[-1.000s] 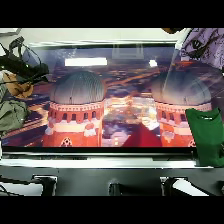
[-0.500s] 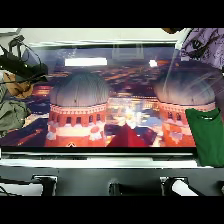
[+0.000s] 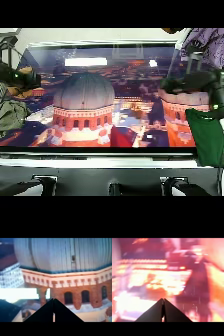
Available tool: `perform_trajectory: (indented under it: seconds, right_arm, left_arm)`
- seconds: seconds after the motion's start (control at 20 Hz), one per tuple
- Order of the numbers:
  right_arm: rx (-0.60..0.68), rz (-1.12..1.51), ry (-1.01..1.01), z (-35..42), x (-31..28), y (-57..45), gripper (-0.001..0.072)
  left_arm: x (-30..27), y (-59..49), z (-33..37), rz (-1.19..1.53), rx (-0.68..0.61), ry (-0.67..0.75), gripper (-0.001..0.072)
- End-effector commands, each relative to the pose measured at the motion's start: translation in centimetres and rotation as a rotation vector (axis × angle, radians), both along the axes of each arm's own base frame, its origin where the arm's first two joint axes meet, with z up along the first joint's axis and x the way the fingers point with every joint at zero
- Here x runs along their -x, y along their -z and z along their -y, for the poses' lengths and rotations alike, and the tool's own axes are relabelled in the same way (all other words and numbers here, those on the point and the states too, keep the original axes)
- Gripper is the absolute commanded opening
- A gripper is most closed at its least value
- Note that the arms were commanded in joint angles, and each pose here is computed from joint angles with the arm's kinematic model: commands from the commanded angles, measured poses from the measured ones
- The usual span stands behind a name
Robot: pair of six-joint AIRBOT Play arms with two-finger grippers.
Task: Fold the clothes and pants, and hang the long-sleeved shirts on hangers.
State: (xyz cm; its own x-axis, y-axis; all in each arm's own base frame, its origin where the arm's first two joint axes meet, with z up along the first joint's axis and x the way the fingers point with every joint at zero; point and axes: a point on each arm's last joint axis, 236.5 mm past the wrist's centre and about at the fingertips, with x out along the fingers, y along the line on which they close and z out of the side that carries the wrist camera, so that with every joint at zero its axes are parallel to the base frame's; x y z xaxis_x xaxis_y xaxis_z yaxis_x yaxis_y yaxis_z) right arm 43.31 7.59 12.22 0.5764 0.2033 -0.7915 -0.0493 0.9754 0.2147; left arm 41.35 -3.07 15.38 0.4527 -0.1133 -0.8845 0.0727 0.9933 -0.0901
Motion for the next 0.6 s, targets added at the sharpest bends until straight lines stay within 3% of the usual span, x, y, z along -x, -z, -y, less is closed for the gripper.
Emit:
perform_trajectory:
  seconds: [0.0,0.55]
  right_arm:
    - [0.001,0.007,-0.132,-5.44,1.28,-0.22,0.0032]
    - [0.028,0.011,-0.126,-4.78,1.17,-0.16,0.0032]
  left_arm:
    - [1.86,-0.11,-0.74,0.040,-0.038,0.011,0.0020]
    - [2.35,0.24,-1.24,0.015,-0.063,0.007,0.0020]
